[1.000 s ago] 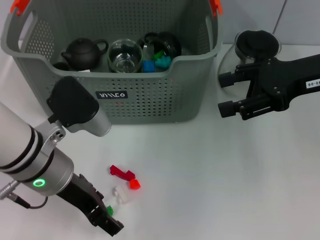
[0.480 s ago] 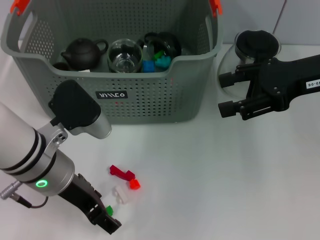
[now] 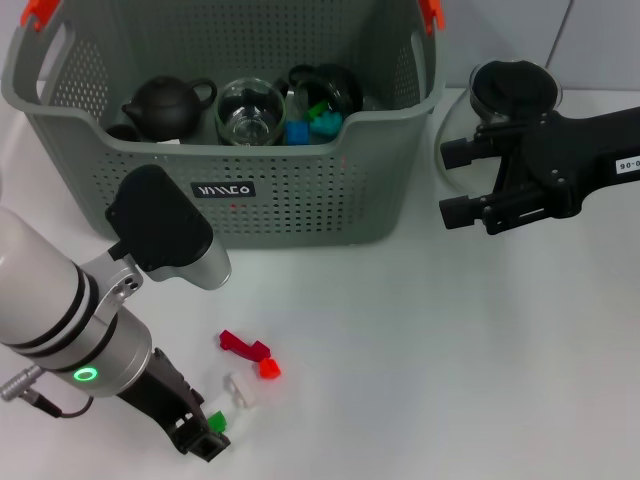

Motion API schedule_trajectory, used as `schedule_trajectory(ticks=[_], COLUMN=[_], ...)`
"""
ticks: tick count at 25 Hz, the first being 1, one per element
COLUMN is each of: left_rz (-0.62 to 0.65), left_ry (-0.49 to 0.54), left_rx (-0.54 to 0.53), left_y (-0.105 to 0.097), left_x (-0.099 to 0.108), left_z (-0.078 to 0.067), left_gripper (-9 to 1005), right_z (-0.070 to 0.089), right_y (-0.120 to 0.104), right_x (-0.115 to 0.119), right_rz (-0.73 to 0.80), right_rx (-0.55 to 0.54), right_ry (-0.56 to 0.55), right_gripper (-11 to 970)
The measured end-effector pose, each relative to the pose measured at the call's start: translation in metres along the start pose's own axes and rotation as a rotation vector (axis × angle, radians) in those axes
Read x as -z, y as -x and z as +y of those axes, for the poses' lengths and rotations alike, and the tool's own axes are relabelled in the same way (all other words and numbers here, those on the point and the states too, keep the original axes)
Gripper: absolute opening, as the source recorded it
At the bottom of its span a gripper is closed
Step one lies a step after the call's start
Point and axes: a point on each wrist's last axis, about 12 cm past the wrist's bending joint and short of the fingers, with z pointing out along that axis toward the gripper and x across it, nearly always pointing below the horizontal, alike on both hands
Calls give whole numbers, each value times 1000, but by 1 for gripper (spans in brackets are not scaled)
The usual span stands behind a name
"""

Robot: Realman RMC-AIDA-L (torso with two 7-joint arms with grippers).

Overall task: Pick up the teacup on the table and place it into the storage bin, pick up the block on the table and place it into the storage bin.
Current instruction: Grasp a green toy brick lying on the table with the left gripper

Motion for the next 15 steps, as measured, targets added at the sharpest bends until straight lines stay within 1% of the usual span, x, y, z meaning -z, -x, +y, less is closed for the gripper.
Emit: schedule_trajectory(ticks=[9,15], left_rz=[-9,-3], left_ry=[22,19], left_rx=[-13,-25], left_y=[0,2], left_x=[1,-1], left_z=[-2,-5], left_gripper=[578,550], right_z=[1,1], right_y=[-1,-1], right_x=[2,2], right_rz=[-11,-15], right_rx=[8,10], right_ry=[-2,-2], right_gripper=[925,925])
